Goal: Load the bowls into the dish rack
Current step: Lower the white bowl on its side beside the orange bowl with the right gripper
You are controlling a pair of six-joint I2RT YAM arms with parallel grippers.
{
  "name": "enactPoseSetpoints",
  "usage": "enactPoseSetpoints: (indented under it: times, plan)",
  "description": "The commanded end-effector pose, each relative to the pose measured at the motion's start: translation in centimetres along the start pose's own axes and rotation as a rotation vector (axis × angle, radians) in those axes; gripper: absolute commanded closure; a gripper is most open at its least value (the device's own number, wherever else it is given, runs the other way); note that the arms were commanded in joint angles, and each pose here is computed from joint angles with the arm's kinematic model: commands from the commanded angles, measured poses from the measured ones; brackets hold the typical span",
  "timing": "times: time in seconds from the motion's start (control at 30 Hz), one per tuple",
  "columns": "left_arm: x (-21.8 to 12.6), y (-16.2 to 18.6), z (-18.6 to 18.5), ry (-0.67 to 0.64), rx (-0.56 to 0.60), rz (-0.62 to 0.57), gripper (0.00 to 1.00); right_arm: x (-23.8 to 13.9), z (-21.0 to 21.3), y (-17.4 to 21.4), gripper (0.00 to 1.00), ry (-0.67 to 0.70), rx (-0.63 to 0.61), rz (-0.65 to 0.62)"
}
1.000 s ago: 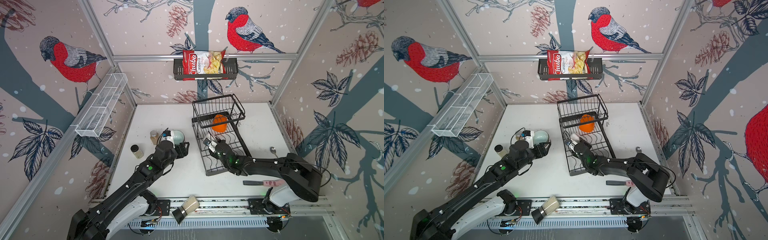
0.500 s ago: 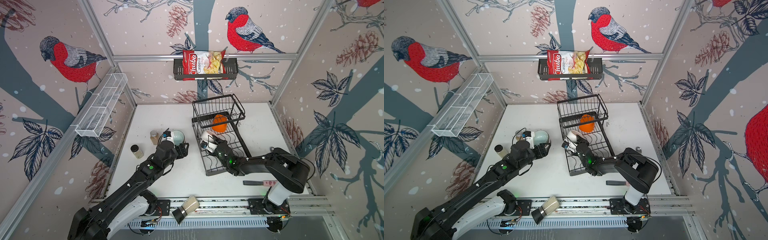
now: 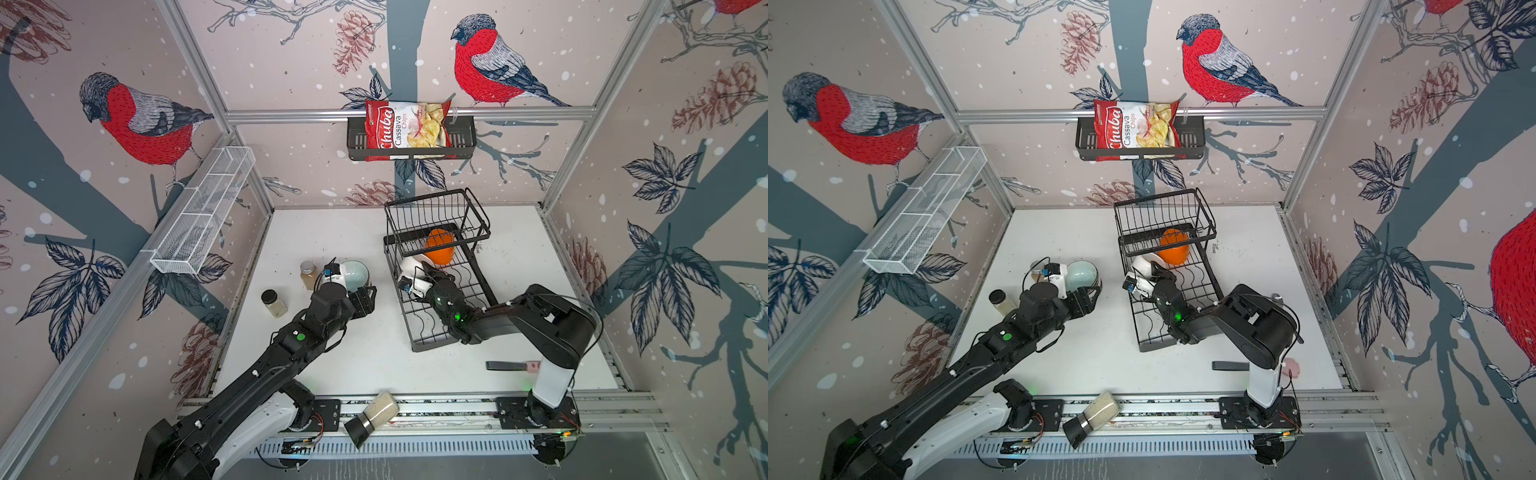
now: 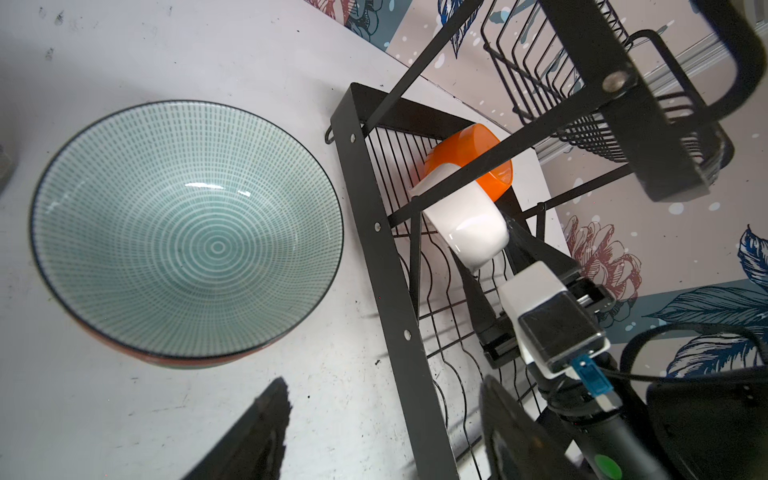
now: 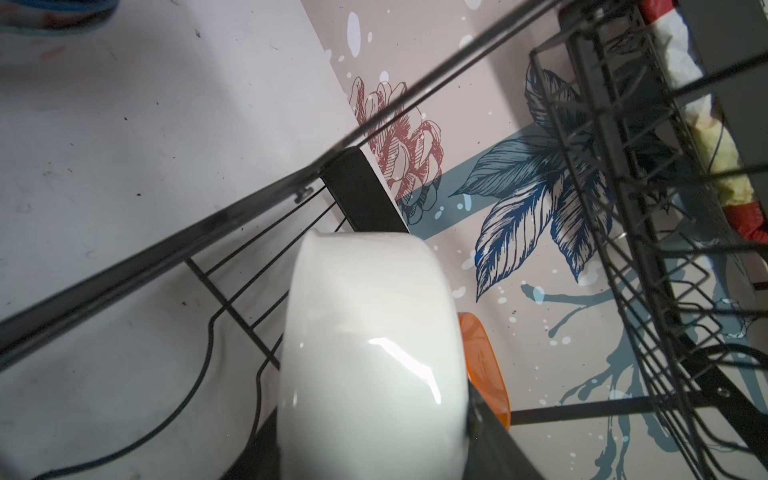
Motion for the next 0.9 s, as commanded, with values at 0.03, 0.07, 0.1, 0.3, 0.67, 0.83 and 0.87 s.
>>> enactPoseSetpoints:
  times: [0.03,0.07,0.1,0.3,0.67,0.83,0.87]
  plan:
    - [-0.2,0.0,0.2,-0.017,-0.004,-0.003,0.28,0.7,-1.4,-0.9,0.52,0.087,0.017,-0.073]
    - [-0.2,-0.1,0.2,-0.017,-0.005,-0.004,0.28,0.8,-1.3,-0.7,0.52,0.094,0.016,-0.075]
    - [-0.2,-0.1,0.2,-0.020,-0.005,-0.004,0.28,1.0,-1.3,-0.6,0.52,0.098,0.011,-0.076]
    - [-0.4,-0.2,0.2,-0.027,-0.007,-0.006,0.28,2.0,-1.2,0.0,0.52,0.130,-0.011,-0.064]
    - [-0.5,-0.4,0.0,-0.033,-0.002,-0.003,0.28,3.2,0.0,1.1,0.48,0.142,-0.039,-0.046]
    - [-0.7,-0.5,0.0,-0.032,-0.005,-0.012,0.28,3.4,0.2,1.6,0.43,0.130,-0.026,-0.039]
    - [-0.7,-0.5,0.1,-0.033,-0.007,-0.012,0.28,3.5,0.2,1.7,0.43,0.123,-0.023,-0.037]
Point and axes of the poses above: each gripper's point midway between its finger pads, its own x axis out along the fingers, its own z axis along the line the jaws close on, y = z × x, the point moved 7 cm from there along -x, back along the fingers, and after that the axes turned 3 degrees about -x, right-handed, at the moved point
